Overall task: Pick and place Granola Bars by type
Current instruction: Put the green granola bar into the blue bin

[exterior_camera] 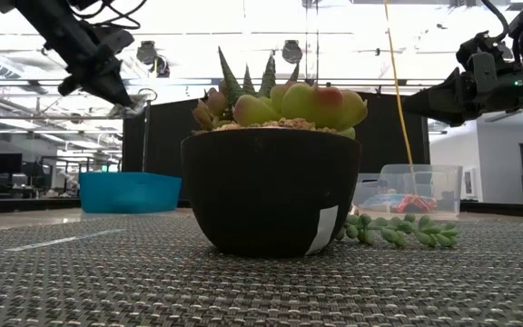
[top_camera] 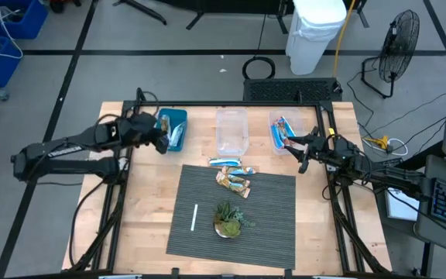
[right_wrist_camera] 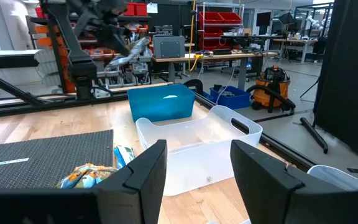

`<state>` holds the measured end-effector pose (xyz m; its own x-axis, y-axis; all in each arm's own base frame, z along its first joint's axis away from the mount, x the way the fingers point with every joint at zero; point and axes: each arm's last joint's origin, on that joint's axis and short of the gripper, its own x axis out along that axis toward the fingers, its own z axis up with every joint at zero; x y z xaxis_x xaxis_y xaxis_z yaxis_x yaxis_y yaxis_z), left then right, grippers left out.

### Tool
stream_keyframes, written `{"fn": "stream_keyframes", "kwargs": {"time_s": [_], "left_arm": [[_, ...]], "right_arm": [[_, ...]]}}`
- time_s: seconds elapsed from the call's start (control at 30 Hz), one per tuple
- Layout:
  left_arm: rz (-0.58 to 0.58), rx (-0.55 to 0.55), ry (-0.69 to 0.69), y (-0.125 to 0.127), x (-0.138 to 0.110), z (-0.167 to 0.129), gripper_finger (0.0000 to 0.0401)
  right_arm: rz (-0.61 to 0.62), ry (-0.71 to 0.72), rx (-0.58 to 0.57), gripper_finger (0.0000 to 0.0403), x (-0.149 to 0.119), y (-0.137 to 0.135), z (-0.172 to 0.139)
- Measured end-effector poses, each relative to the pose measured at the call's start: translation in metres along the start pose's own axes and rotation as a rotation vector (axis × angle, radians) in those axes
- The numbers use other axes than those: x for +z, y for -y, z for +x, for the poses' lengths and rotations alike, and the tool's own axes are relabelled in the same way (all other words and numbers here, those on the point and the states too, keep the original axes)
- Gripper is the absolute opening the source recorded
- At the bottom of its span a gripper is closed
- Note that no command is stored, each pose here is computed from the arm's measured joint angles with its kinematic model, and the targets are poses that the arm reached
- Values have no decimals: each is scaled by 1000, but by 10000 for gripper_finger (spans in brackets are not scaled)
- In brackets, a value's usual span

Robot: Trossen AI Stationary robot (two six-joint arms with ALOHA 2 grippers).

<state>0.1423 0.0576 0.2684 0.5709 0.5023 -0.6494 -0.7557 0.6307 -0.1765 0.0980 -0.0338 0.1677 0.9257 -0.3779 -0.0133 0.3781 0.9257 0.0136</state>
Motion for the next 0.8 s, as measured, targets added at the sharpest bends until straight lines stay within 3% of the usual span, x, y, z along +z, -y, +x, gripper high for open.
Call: {"fn": "stream_keyframes", "kwargs": {"time_s": [0.13, 0.37, 0.8], "left_arm": [[0, 15, -4, -11, 9, 10, 6], [6, 134, -81, -29, 15, 34, 6], [27, 247, -302, -42, 7, 85, 6]], "right_arm": [[0, 0, 0, 169, 0, 0, 0], [0, 0, 0, 169, 0, 0, 0], [0, 0, 0, 169, 0, 0, 0]]}}
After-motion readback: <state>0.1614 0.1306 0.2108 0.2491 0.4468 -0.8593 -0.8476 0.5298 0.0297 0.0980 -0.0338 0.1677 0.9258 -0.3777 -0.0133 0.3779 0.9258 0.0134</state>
